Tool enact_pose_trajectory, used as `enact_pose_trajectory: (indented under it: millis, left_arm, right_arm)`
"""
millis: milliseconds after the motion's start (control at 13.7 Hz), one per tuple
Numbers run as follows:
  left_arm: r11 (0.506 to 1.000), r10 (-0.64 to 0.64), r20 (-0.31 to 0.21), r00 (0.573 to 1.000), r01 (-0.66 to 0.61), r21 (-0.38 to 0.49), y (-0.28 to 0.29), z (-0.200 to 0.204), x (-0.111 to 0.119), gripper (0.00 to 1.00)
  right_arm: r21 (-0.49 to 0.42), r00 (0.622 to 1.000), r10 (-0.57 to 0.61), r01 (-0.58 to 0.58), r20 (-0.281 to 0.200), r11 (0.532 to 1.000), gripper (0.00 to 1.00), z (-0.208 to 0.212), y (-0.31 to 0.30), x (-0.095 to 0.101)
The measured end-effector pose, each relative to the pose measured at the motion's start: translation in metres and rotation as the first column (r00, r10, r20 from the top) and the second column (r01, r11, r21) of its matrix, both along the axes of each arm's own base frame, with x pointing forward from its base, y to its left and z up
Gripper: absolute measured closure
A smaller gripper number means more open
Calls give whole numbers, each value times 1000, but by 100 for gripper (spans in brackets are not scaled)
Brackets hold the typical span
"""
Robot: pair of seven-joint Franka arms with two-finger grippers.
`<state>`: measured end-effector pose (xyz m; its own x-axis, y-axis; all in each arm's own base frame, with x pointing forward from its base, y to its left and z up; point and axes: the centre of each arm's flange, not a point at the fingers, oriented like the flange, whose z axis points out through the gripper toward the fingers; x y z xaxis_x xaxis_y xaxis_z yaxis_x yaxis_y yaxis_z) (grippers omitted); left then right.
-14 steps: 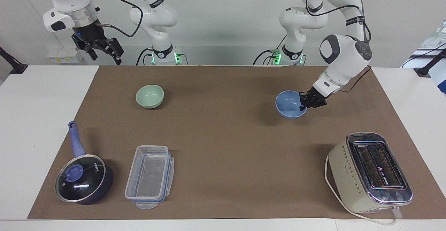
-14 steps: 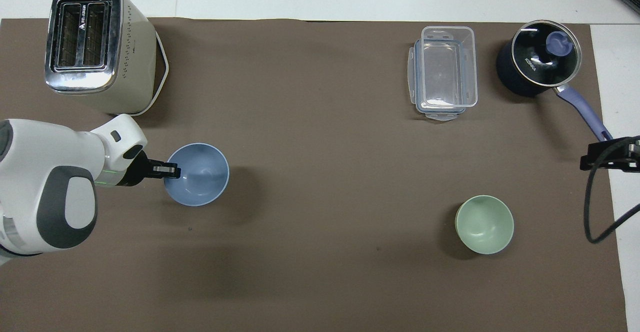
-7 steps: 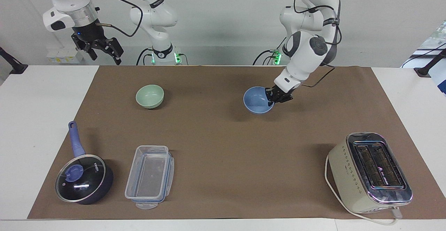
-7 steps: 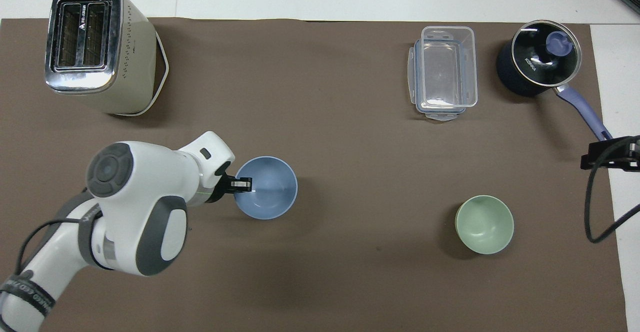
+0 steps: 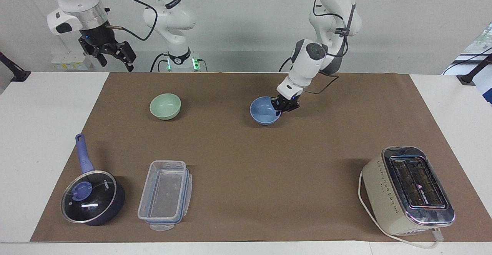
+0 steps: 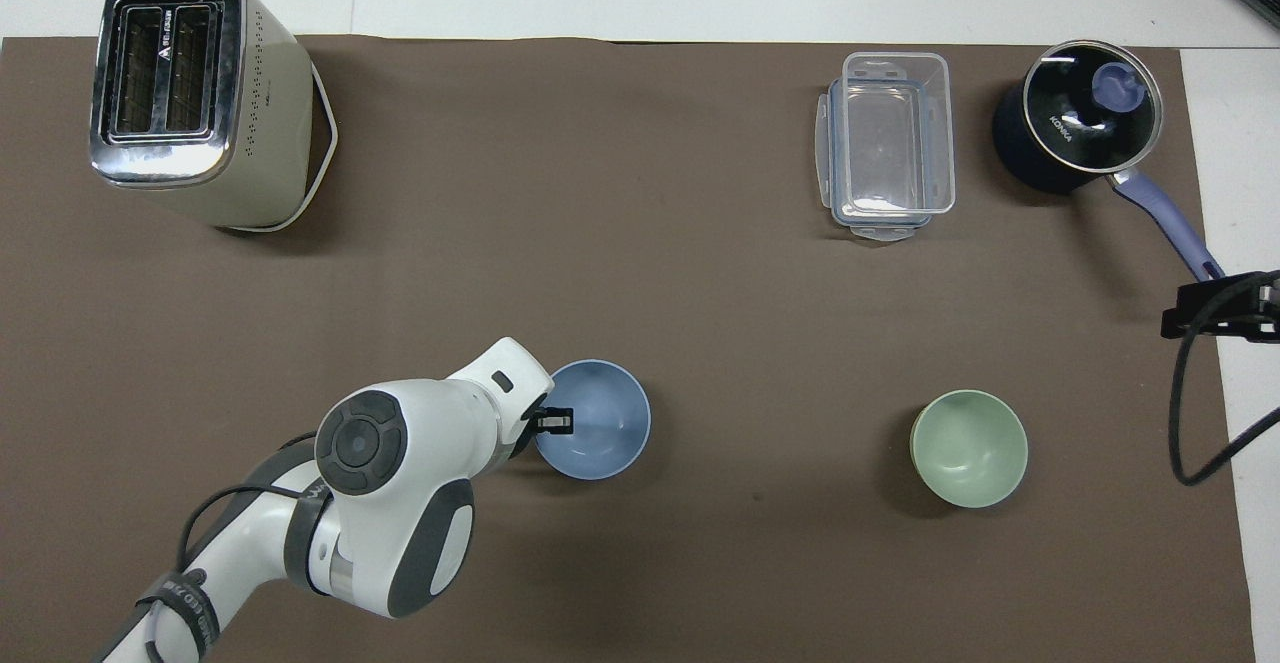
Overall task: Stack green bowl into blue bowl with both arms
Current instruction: 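Withdraw the left gripper while the right gripper reaches the green bowl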
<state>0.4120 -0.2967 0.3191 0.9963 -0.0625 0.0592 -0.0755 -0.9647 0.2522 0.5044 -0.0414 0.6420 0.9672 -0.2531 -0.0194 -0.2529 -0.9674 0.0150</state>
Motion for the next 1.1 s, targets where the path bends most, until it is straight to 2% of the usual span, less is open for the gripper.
enact_pose_trajectory:
  millis: [73, 293, 366, 659, 733, 1099]
  left_arm:
    - [1000, -3, 9, 1000, 3, 4, -5, -10, -5, 93]
    - [1000, 3, 13, 1000, -3, 12, -8, -26, -4, 64]
    - [1000, 12, 17, 1000, -12, 10, -5, -24, 0, 52]
    - [998, 67, 3, 998, -67, 8, 24, 6, 43, 5]
    - [998, 66, 4, 998, -66, 24, 34, 18, 57, 0]
    - [992, 65, -24, 998, -62, 111, 90, 82, 112, 0]
  right_arm:
    - [0, 1000, 0, 0, 0, 1000, 0, 0, 0, 0]
    - [0, 1000, 0, 0, 0, 1000, 0, 0, 0, 0]
    - [0, 1000, 0, 0, 0, 1000, 0, 0, 0, 0]
    - [0, 1000, 3, -3, 0, 1000, 0, 0, 1, 0]
    - [0, 1000, 3, -3, 0, 1000, 0, 0, 1, 0]
    - [0, 1000, 3, -3, 0, 1000, 0, 0, 1, 0]
